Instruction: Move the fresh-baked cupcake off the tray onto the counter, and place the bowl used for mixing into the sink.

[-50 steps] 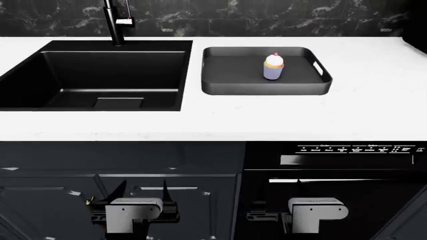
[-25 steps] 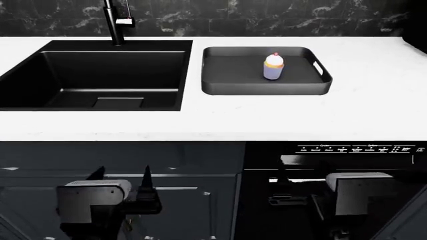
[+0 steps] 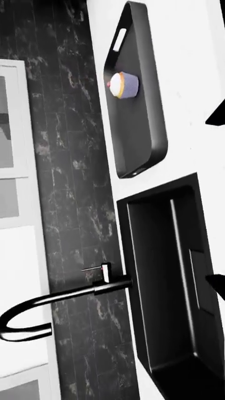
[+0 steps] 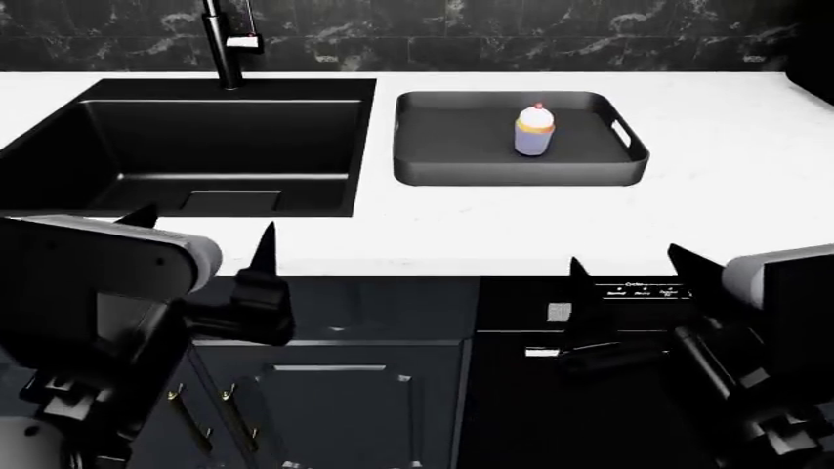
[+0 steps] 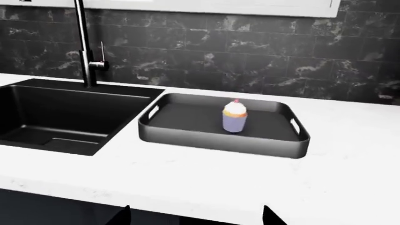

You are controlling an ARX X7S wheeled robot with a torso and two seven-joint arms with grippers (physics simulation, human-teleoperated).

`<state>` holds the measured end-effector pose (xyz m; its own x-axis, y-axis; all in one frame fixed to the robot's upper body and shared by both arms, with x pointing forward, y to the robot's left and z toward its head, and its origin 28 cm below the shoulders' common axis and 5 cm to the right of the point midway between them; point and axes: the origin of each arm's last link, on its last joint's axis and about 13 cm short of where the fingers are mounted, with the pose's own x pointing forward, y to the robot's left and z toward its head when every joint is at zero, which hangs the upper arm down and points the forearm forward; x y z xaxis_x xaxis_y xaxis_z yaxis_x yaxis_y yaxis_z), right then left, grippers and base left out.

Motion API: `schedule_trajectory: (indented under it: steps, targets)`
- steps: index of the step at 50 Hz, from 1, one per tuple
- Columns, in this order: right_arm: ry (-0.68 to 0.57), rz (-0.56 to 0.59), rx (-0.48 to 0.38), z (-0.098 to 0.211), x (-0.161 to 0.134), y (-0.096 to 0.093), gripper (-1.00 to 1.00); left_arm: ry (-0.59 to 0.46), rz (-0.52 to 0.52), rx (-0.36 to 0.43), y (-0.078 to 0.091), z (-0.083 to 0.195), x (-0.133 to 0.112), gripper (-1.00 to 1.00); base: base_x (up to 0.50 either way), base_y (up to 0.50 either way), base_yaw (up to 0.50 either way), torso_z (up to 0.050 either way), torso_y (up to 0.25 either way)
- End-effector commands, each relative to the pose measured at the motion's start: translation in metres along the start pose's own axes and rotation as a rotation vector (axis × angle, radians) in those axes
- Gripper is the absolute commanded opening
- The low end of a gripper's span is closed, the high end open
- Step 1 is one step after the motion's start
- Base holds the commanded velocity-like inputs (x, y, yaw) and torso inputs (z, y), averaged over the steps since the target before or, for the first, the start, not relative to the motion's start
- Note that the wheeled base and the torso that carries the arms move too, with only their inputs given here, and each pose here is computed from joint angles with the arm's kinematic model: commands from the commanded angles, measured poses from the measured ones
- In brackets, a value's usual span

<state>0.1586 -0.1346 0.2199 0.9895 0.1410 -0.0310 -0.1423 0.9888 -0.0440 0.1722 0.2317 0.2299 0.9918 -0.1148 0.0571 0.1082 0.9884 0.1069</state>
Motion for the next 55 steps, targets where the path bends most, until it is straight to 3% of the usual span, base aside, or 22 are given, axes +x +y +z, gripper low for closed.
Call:
schedule_trajectory:
  steps: [1,55]
  targets:
    - [-0.053,-0.031,-0.062,0.0245,-0.0064,-0.0025,1.00,-0.058,-0.001,0.099,0.0015,0.0148,-0.0066,1.00,0.00,0.00,0.00,0.000,0.000]
    - [-0.066,-0.045,-0.078,0.0253,-0.0056,-0.0056,1.00,-0.058,-0.018,0.110,-0.0022,0.0194,-0.0090,1.00,0.23,0.00,0.00,0.000,0.000]
